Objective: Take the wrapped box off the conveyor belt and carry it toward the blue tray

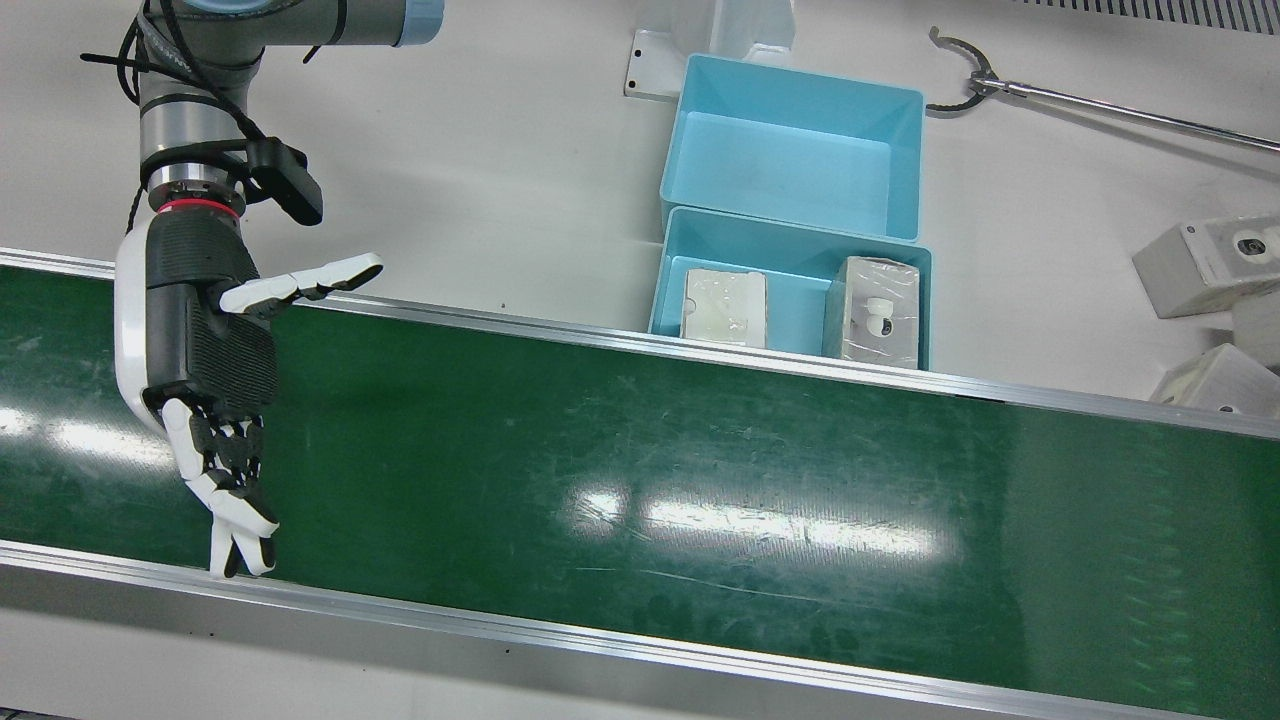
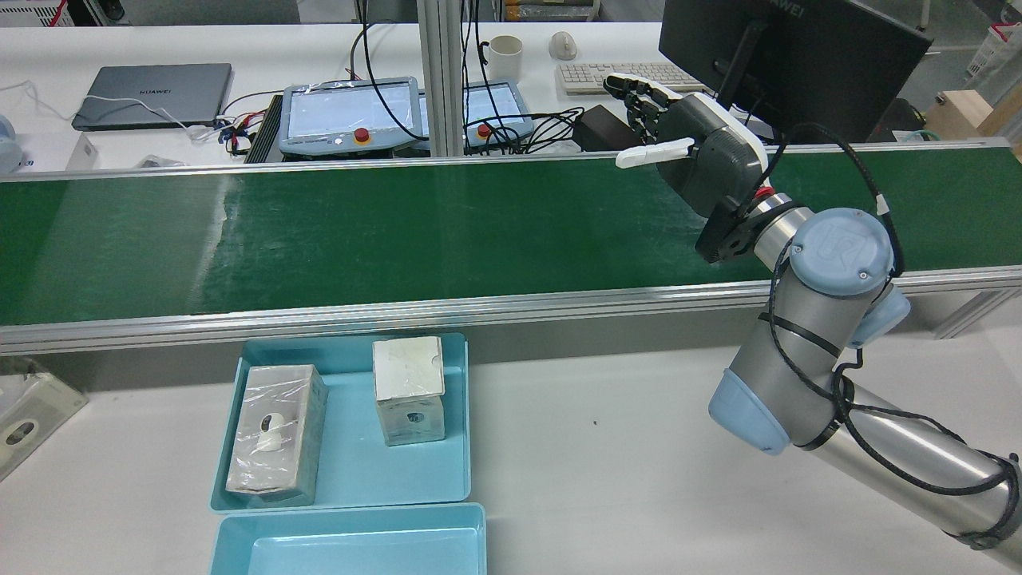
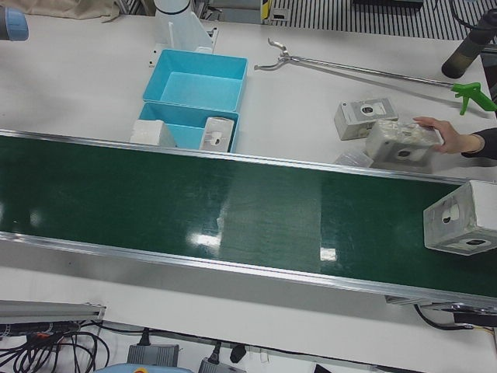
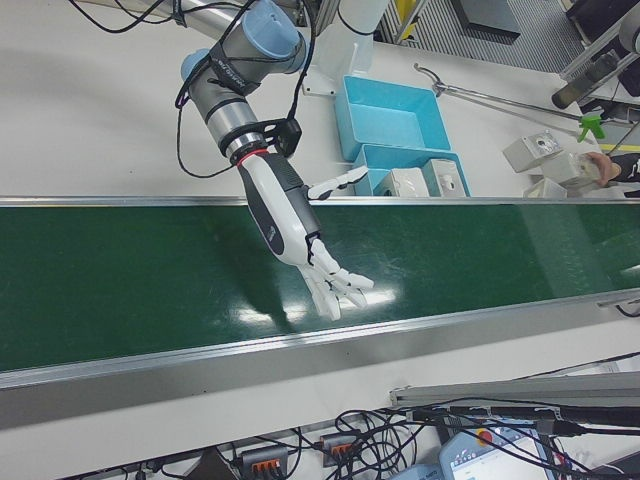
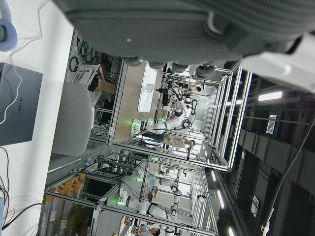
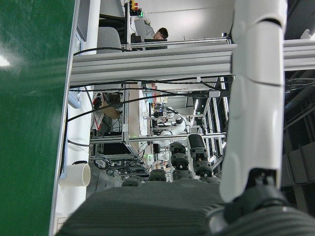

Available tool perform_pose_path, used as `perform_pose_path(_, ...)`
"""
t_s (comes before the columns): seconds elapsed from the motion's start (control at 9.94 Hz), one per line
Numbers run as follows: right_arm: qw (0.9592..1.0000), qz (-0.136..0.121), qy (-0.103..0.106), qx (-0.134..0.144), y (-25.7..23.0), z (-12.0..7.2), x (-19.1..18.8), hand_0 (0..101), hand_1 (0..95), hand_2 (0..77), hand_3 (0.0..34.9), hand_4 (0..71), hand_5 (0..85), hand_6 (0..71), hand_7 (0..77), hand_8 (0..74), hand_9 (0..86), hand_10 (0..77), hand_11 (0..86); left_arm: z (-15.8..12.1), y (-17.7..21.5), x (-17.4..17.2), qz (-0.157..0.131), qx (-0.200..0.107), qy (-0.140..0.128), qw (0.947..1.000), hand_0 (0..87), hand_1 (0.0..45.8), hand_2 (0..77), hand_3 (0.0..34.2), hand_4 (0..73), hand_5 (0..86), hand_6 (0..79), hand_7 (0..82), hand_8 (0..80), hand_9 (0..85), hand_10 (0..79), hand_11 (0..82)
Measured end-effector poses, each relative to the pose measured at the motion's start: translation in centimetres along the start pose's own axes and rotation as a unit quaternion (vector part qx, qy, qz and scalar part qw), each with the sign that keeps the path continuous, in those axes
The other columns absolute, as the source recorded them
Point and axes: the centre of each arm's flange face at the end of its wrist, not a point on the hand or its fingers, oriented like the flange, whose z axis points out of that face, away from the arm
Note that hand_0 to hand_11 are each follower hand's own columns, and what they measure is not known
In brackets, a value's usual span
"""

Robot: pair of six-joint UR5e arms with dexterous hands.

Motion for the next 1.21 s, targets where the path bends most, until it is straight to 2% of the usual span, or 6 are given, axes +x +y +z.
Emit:
perform_pose_path(0.3,0.9999,0.011,-0.006,0.001,-0.8,-0.2,-0.7,48,14.7,6.5,0.0,5.4,20.7,1.6,0.5,0.0,3.8,0.0,0.5,0.0,0.0,0.0,0.000,0.000,0.000,1.0000,0.0,0.0,1.1,0.0,0.0,1.1,0.5,0.5,0.5,0.5,0.5,0.5)
perform_pose_path(0.6,0.9998,0.017,-0.009,-0.004,-0.8,-0.1,-0.9,48,13.1,6.5,0.0,5.4,19.1,1.6,1.6,2.2,3.3,0.0,1.1,0.0,0.0,0.0,0.000,0.000,0.000,1.0000,0.0,0.0,0.5,0.0,0.0,1.1,0.5,0.5,0.5,0.0,0.5,0.5)
perform_pose_path(0.91,0.9996,0.019,-0.002,-0.020,-0.4,0.1,0.1,48,14.7,9.3,0.0,8.2,22.9,3.3,3.8,2.2,4.4,0.0,1.1,0.0,0.0,0.0,0.000,0.000,0.000,1.0000,0.0,0.0,1.1,0.0,0.0,1.1,0.5,0.5,0.5,0.0,0.5,0.5)
perform_pose_path(1.21,0.9996,0.019,0.005,-0.022,-0.5,0.1,1.1,48,14.7,9.3,0.0,8.2,22.9,3.8,3.8,2.2,4.9,0.0,1.1,0.0,0.0,0.0,0.000,0.000,0.000,1.0000,0.0,0.0,1.1,0.0,0.0,1.1,0.5,0.5,0.5,0.5,0.5,0.5)
